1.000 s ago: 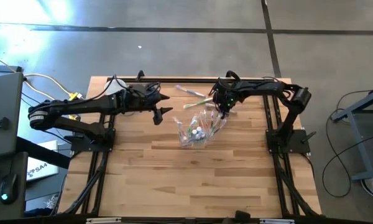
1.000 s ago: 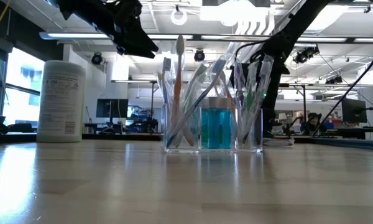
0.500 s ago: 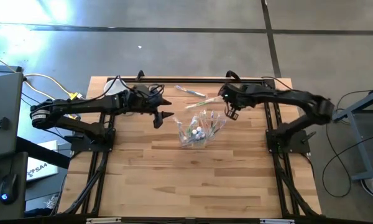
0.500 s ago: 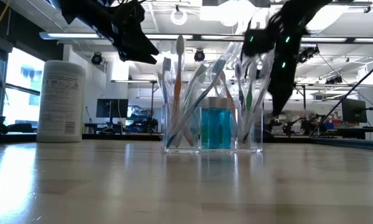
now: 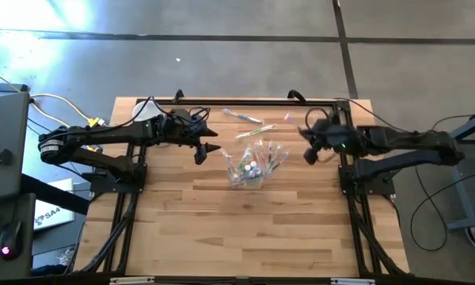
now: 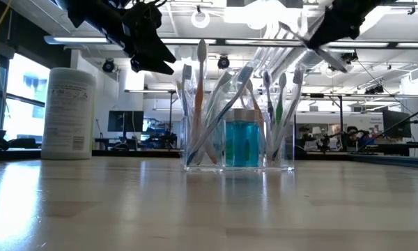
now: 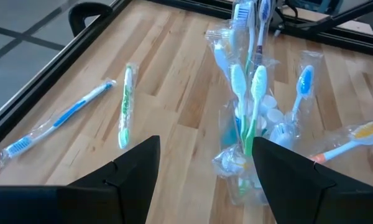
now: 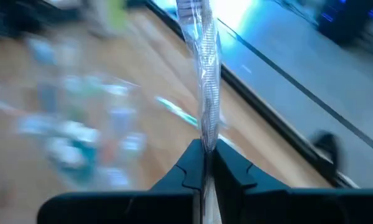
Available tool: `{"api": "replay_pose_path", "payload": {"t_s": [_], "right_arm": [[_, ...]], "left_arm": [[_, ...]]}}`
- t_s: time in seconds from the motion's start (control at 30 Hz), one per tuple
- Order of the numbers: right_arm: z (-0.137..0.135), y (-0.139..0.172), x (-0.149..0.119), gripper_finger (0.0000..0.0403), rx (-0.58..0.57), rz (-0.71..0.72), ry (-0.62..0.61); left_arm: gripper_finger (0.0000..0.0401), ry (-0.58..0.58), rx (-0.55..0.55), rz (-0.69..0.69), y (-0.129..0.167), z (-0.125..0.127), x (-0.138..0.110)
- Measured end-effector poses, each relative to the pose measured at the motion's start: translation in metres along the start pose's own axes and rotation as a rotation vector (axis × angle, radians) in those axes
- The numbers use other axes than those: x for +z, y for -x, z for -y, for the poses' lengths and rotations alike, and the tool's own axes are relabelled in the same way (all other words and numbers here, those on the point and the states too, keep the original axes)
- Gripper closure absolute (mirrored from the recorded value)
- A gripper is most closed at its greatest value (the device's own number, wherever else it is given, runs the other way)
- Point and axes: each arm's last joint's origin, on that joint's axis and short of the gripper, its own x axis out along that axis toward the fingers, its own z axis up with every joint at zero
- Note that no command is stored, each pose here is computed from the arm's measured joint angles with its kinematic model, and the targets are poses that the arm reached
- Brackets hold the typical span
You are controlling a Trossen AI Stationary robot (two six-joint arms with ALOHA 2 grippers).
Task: Pick & Place toothbrushing station
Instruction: Put the violet toothbrush into the transparent organizer
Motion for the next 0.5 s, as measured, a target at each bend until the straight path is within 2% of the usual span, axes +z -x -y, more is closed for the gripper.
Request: {"api": "replay_pose_path", "payload": {"t_s": [0.13, 0.33, 0.5], "right_arm": [[-0.021, 0.004, -0.02, 0.0397, 0.164, 0.142, -0.023], [-0.058, -0.015, -0.073, 0.0397, 0.385, 0.414, -0.032], [-0.067, -0.028, -0.102, 0.0397, 0.444, 0.616, -0.004]], "left_arm": [[0.0153, 0.002, 0.0, 0.0, 0.0, 0.0, 0.0], [0.0153, 0.003, -0.005, -0.018, 0.0, 0.0, -0.002], [0.0153, 0.0, -0.005, -0.015, 0.0, 0.0, -0.001]]}}
